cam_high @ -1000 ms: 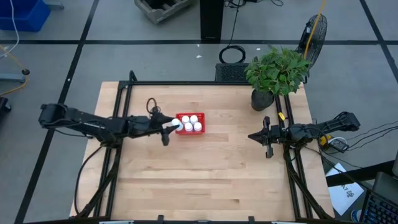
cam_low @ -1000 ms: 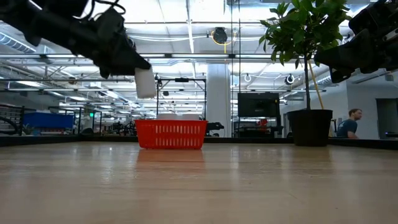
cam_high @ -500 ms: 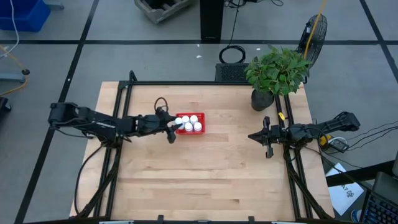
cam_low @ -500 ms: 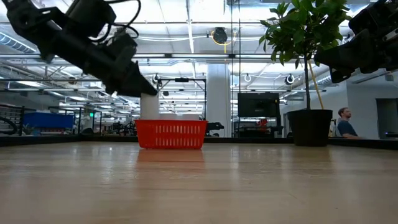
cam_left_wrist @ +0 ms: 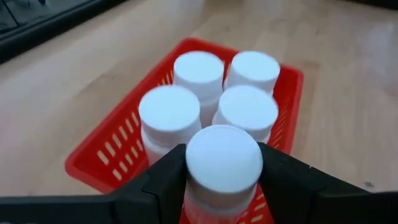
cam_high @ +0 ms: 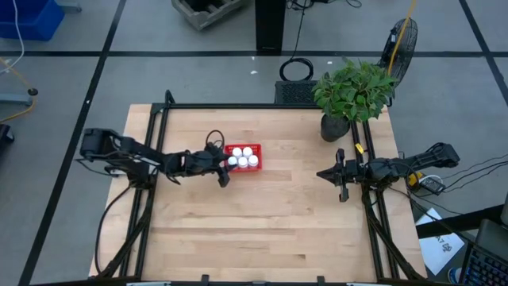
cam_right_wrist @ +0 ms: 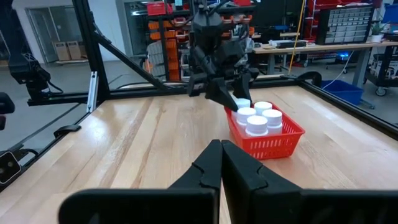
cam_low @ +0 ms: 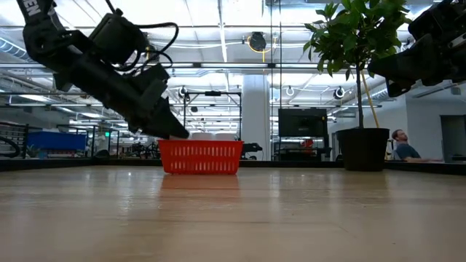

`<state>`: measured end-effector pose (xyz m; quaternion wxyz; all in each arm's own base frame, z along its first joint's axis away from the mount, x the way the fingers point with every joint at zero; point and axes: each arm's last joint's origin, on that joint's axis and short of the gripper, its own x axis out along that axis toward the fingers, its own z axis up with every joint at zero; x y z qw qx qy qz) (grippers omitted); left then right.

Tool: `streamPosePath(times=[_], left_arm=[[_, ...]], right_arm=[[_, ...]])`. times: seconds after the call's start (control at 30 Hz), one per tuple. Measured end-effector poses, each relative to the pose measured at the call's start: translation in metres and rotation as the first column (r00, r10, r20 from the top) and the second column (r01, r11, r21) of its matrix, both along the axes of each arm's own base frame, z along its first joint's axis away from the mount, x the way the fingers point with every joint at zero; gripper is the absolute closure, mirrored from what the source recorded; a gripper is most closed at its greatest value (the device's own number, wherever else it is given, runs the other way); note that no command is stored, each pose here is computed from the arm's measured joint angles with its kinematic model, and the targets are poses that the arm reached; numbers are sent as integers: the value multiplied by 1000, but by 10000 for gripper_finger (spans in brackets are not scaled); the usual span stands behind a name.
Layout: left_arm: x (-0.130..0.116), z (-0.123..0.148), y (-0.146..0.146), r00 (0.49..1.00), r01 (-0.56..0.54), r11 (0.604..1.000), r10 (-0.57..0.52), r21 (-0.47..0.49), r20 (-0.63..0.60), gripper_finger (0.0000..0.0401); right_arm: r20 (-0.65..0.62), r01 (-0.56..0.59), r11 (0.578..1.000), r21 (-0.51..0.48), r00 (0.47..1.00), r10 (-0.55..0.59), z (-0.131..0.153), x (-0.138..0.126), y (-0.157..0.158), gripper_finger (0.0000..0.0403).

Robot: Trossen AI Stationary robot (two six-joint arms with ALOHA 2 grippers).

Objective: Pick and place pill bottles into a basket
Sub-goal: Put the white pill bottle into the red basket, then return To Home Position

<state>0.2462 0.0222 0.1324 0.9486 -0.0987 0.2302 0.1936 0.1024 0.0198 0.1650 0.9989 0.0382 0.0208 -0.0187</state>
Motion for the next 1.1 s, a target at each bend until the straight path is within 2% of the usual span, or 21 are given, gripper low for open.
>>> streamPosePath(times=[0.1, 0.37, 0.63, 0.83, 0.97, 1.1], left_arm=[[1, -5, 0, 1000, -3, 1000, 2, -5, -14, 202], [4, -5, 0, 1000, -3, 1000, 4, -21, 18, 226], [2, 15, -1, 993, 30, 999, -26, -27, 118, 165], [-4, 28, -3, 987, 70, 996, -62, -48, 148, 151], [-10, 38, -10, 980, 127, 989, -114, -72, 164, 177], [-17, 53, -26, 949, 258, 966, -247, -34, 196, 250]], right_arm=[[0, 0, 1000, 0, 1000, 0, 0, 0, 0, 403], [0, 0, 1000, 0, 1000, 0, 0, 0, 0, 403], [0, 0, 1000, 0, 1000, 0, 0, 0, 0, 403], [0, 0, 1000, 0, 1000, 0, 0, 0, 0, 403], [0, 0, 1000, 0, 1000, 0, 0, 0, 0, 403], [0, 0, 1000, 0, 1000, 0, 0, 0, 0, 403]])
